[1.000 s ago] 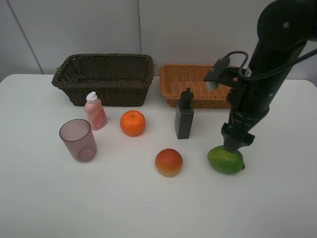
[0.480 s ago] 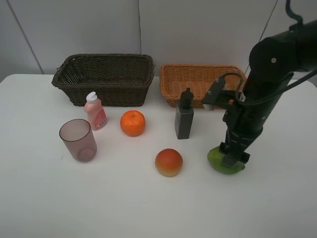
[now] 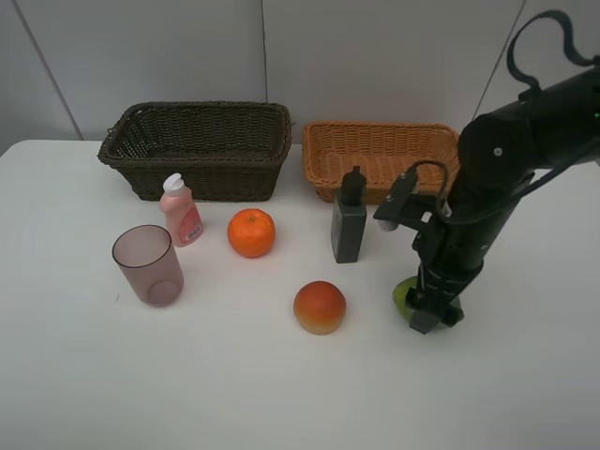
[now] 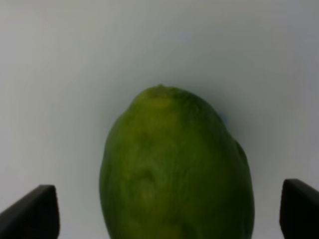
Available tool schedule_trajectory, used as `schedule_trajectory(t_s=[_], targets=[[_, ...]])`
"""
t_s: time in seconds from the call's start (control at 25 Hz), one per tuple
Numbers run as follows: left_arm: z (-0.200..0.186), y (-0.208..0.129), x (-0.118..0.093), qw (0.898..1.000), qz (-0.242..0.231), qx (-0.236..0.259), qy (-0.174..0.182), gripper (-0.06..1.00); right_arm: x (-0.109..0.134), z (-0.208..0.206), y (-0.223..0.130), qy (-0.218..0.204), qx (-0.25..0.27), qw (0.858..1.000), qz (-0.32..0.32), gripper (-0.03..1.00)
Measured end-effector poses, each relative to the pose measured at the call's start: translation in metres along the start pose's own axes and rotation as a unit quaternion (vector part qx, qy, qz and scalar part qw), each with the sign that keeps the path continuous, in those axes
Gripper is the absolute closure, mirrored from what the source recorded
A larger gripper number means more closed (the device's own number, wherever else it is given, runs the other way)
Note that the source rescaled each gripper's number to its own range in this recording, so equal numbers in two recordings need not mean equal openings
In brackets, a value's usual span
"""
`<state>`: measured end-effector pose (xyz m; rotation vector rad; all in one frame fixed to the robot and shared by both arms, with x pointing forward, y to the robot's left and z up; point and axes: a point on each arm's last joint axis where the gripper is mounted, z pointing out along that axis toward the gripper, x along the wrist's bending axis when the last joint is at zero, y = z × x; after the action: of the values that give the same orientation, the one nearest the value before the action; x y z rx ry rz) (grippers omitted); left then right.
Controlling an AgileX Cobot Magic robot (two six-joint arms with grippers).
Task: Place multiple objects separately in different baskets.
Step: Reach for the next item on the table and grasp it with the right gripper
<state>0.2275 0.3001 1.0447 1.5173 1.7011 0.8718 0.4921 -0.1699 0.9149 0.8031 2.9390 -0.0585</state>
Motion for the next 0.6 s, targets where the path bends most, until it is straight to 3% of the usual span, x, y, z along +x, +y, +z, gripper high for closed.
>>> schedule_trajectory(t_s=[0.6], targets=[[0.000,0.000,0.000,1.000,0.000,0.000,0.000,-0.05,0.000,0.021,0.004,0.008,0.011,1.000,-0.005,-0.03]])
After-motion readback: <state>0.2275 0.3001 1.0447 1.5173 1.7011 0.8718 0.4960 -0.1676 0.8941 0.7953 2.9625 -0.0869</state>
